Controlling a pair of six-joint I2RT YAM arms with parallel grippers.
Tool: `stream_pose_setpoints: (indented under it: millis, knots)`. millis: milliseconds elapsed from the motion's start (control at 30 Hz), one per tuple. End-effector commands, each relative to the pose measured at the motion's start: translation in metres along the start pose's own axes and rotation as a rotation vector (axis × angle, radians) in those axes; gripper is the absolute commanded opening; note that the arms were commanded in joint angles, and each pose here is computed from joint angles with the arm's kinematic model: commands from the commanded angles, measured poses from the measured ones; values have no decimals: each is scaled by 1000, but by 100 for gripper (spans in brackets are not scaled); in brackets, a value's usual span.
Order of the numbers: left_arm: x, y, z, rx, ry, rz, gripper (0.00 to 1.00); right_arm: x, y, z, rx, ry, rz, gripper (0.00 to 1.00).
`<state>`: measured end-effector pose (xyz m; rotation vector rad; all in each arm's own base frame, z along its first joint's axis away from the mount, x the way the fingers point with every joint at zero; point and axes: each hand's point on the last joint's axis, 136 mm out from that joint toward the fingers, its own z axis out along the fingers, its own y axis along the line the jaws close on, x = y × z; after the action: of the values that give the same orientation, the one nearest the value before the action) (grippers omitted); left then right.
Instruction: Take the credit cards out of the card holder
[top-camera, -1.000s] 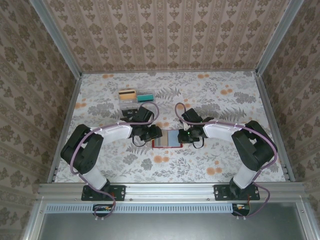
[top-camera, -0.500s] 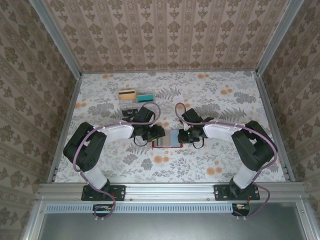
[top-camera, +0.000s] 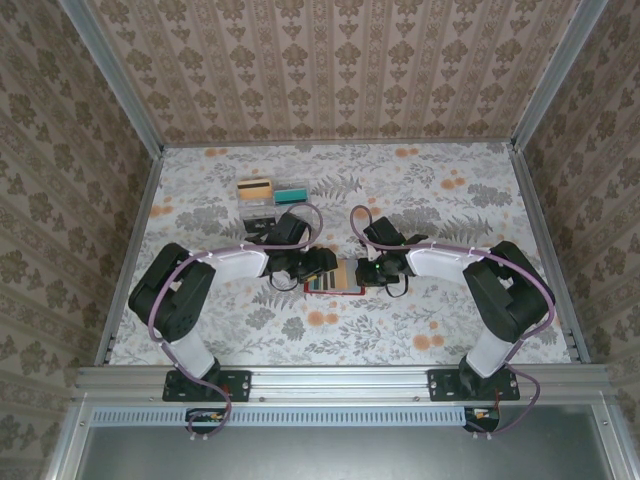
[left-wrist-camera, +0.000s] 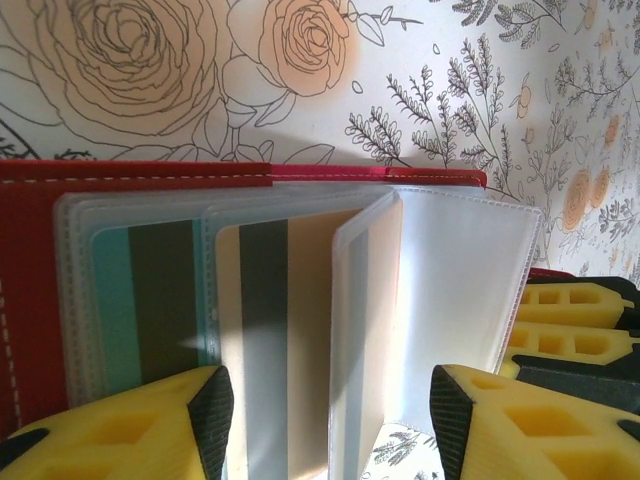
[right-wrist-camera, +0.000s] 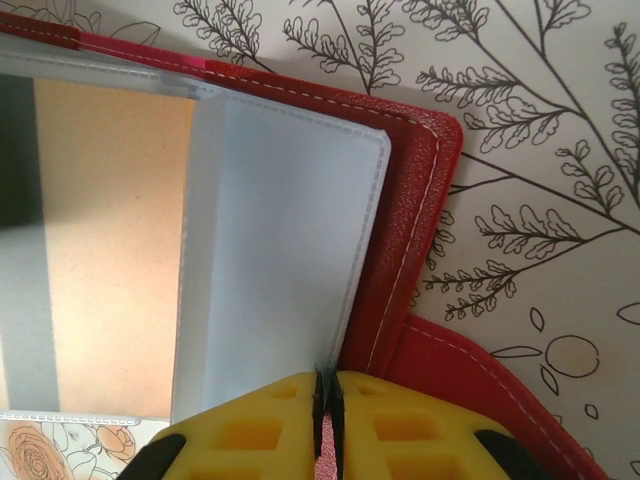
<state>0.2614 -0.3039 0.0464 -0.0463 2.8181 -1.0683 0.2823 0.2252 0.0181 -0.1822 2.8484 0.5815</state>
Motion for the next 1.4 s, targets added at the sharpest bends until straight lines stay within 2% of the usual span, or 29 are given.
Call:
stream_pose_setpoints:
  millis: [0,100,367,533,633,767,833,1033,1367]
  knots:
    - [8,-9,3,38,38,29,58,12,-6,9,25,31,11,15]
    - [8,-7,2,16,41,35,61,11,-7,8,33,28,14,18]
    - [4,5,-13,-61,19,50,59,-13,-16,-23,63,-79,56,26]
    - [1,15,-25,-97,2,56,54,-35,-7,-53,24,-168,65,29]
    - [1,21,-29,-120,-4,64,46,-44,17,-61,-88,-180,53,31]
    - [2,26,-28,-134,6,65,28,-44,53,-56,-258,-125,55,30]
    - [3,28,-26,-141,16,64,23,-43,62,-49,-313,-99,78,28]
    - [7,36,-21,-163,35,60,20,-39,73,-24,-420,-25,154,22]
    - [14,51,-13,-202,70,34,19,-28,61,4,-400,37,216,19]
